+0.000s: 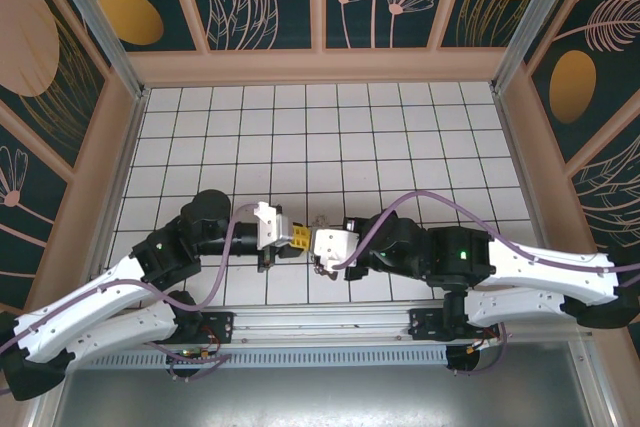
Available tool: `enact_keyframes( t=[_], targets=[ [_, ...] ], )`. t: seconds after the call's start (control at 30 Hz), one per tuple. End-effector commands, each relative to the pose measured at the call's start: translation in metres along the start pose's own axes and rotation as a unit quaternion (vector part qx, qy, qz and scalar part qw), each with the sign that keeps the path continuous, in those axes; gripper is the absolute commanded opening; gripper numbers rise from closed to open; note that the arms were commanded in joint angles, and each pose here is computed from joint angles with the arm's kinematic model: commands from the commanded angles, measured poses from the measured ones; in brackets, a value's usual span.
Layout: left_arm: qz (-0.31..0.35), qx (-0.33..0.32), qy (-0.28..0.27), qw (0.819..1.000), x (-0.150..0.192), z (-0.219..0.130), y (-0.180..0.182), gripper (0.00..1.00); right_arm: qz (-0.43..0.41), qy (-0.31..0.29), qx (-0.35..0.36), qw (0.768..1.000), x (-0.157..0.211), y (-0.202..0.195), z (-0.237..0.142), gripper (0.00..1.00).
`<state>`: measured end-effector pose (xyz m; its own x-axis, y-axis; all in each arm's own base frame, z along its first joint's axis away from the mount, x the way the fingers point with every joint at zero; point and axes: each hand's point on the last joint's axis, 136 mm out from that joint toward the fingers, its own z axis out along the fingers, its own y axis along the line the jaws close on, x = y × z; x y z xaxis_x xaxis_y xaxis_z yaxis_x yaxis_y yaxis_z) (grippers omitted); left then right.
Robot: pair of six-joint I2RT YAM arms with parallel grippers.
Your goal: Put the keys on the keyring
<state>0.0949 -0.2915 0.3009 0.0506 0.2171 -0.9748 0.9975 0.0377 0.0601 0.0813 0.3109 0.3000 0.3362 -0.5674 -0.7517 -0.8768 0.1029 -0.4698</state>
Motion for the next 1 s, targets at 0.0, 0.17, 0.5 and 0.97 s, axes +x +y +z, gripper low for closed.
enact_keyframes(
  t=[0.0,0.17,0.5,0.97],
  targets=[
    [0.003,-0.005,-0.019,1.000,-0.004,-0.001,0.000,0.00,0.016,-0.144,0.007,0.989,-0.062,-0.011,-0.025,0.00],
    [0.004,0.016,-0.083,0.996,-0.024,-0.010,-0.012,0.00,0.031,-0.187,0.008,0.982,-0.058,-0.006,-0.033,0.15],
    [0.015,0.063,-0.145,0.987,-0.048,-0.020,-0.030,0.00,0.059,-0.207,-0.002,0.977,-0.052,0.004,-0.024,0.13],
    [0.025,0.064,-0.175,0.982,-0.061,-0.036,-0.038,0.00,0.080,-0.214,0.014,0.973,-0.043,0.001,-0.026,0.25]
  ],
)
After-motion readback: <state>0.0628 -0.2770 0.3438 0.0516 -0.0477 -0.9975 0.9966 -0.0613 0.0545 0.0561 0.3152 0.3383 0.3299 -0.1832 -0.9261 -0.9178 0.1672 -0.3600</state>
